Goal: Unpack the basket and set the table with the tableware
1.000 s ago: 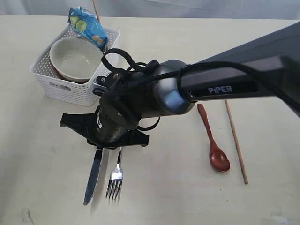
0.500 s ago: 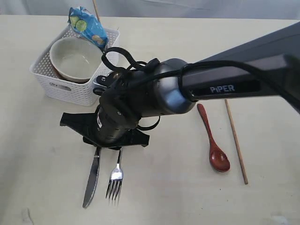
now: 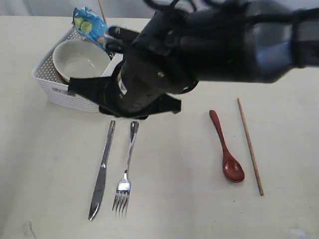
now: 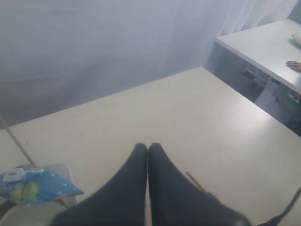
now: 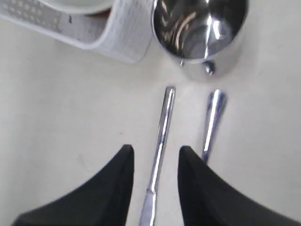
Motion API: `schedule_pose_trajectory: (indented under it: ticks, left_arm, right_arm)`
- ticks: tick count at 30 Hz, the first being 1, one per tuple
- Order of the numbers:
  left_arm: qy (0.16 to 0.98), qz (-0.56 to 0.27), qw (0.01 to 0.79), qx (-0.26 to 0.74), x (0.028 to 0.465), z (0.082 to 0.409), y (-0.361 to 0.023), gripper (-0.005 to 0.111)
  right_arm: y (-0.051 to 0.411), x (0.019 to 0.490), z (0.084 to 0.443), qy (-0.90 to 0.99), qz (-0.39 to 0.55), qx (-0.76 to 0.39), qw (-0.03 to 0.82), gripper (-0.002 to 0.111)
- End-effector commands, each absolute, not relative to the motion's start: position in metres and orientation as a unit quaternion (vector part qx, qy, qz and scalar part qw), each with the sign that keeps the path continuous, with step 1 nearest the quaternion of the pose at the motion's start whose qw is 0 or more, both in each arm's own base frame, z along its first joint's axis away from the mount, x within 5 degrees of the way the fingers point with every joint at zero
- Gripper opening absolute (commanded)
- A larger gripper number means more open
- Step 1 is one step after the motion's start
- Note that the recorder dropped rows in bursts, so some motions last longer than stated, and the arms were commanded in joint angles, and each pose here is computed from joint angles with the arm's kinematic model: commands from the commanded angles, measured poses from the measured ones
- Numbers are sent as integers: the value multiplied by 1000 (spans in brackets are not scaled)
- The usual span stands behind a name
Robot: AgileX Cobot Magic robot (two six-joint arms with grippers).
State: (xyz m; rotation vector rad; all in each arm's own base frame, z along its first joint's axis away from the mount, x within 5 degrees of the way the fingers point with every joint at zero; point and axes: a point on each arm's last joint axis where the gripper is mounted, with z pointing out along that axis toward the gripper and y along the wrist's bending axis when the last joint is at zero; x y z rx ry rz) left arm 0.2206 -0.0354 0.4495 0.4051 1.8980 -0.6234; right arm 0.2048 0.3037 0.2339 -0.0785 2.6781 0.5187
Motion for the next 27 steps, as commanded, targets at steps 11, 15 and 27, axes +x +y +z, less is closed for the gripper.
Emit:
schedule_pose_trajectory:
  ticks: [11, 15, 27]
  left_arm:
    - [846, -223, 483, -19, 370, 332, 0, 76]
    - [846, -233, 478, 47, 413, 286, -28, 76]
    - [846, -180, 502, -7, 486, 241, -32, 76]
  right_arm:
    - [159, 248, 349, 890, 44, -127, 436, 32]
    - [164, 251, 338, 868, 61, -163, 465, 32]
    - [165, 250, 332, 863, 66, -176, 470, 32]
